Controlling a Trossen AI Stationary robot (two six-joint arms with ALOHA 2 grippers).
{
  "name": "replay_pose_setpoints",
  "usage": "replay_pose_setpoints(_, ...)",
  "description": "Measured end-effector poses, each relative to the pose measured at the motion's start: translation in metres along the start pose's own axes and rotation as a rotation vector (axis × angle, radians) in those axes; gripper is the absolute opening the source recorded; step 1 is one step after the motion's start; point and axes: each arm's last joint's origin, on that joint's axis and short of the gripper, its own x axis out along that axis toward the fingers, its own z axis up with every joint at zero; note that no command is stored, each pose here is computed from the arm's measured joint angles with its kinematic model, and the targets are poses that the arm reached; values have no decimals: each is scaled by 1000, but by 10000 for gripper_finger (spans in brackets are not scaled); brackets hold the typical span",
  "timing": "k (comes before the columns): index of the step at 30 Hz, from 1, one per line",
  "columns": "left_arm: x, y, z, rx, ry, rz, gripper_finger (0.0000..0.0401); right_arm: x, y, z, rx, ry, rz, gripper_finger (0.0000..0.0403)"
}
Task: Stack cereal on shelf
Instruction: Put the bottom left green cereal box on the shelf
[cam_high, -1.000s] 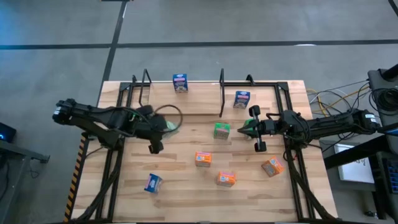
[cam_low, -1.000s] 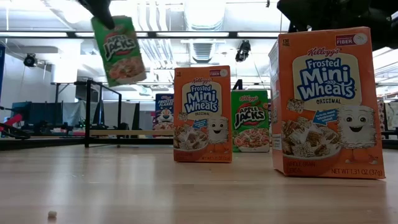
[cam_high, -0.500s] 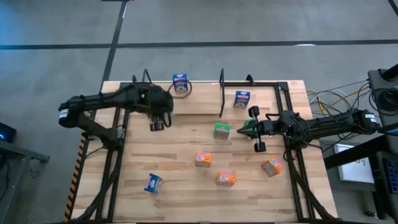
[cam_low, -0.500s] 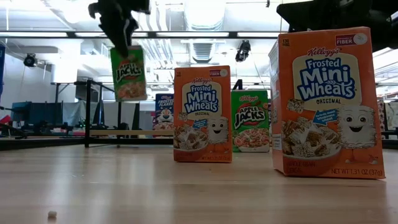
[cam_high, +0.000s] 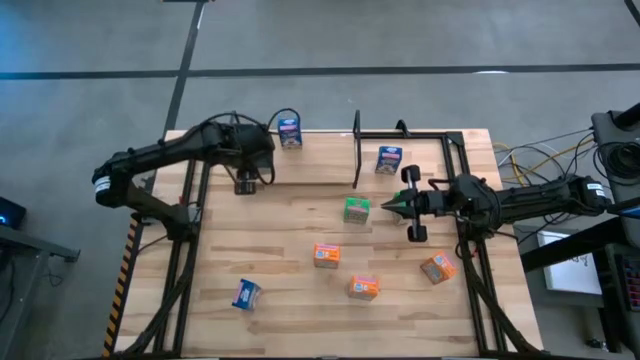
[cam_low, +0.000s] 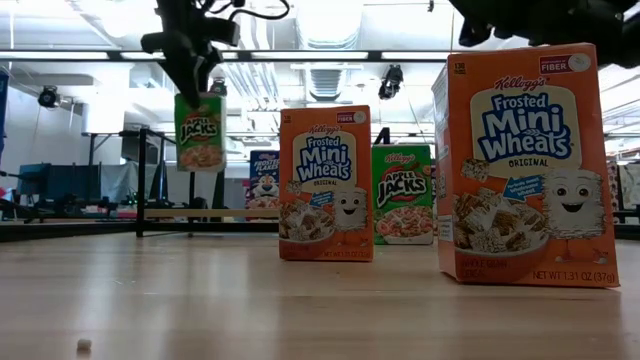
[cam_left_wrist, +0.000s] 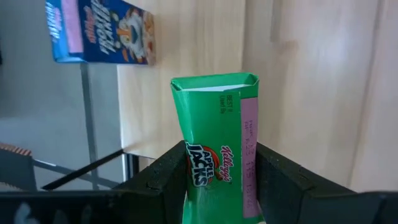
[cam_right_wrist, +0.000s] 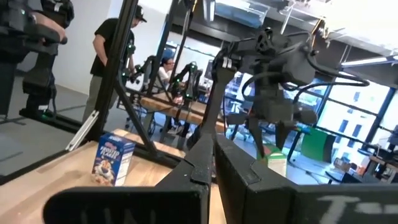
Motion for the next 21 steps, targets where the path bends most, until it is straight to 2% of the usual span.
replay_pose_setpoints(11, 5, 17, -6, 48, 8, 23, 144, 7, -4, 9, -27, 22, 6, 9)
replay_pose_setpoints(21, 13, 46, -19, 25, 17, 53, 144, 9, -7, 15, -82, 6, 2, 9)
